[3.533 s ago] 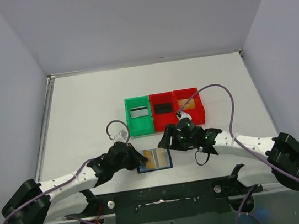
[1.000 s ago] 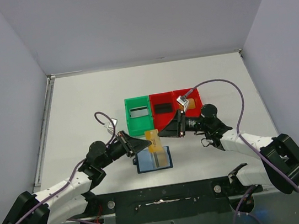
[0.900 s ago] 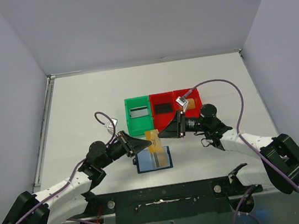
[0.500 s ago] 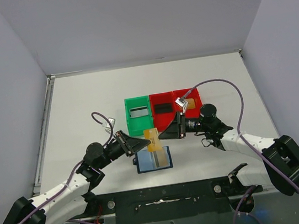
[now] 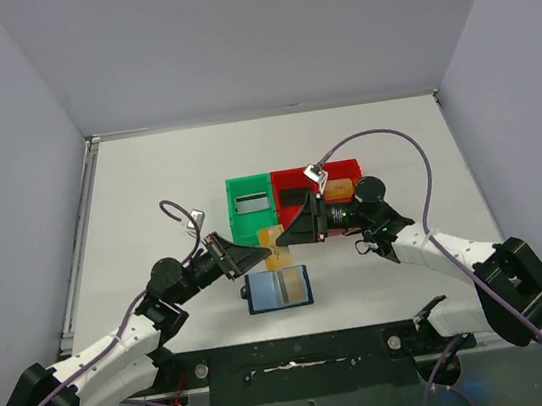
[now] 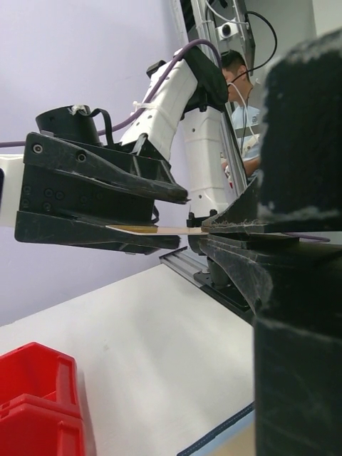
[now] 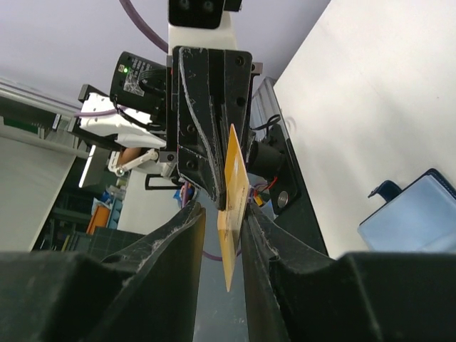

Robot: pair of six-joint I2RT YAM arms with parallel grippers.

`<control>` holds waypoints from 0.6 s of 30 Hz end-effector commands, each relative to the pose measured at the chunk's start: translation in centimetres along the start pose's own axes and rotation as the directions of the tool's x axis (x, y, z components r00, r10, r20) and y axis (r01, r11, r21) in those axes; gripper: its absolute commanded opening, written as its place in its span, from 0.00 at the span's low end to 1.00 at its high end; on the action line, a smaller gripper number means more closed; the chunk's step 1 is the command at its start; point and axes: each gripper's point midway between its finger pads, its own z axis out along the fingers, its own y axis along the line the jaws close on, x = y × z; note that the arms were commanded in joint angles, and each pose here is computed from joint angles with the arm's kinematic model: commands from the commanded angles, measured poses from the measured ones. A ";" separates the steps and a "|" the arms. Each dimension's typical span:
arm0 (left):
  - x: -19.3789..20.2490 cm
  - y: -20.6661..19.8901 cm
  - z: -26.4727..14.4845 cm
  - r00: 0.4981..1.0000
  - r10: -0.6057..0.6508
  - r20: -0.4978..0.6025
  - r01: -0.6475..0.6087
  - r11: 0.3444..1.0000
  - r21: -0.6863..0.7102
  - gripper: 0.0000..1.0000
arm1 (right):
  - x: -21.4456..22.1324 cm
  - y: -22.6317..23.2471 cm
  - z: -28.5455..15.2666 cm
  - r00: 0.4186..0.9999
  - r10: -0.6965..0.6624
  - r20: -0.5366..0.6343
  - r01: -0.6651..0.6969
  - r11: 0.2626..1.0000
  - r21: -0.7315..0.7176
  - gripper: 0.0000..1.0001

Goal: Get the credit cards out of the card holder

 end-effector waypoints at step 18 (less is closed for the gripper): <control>-0.8 -2.9 0.1 1.000 0.012 0.010 -0.013 0.997 0.083 0.00 | 0.9 2.6 -0.3 0.999 -0.017 0.035 0.019 0.997 -0.079 0.00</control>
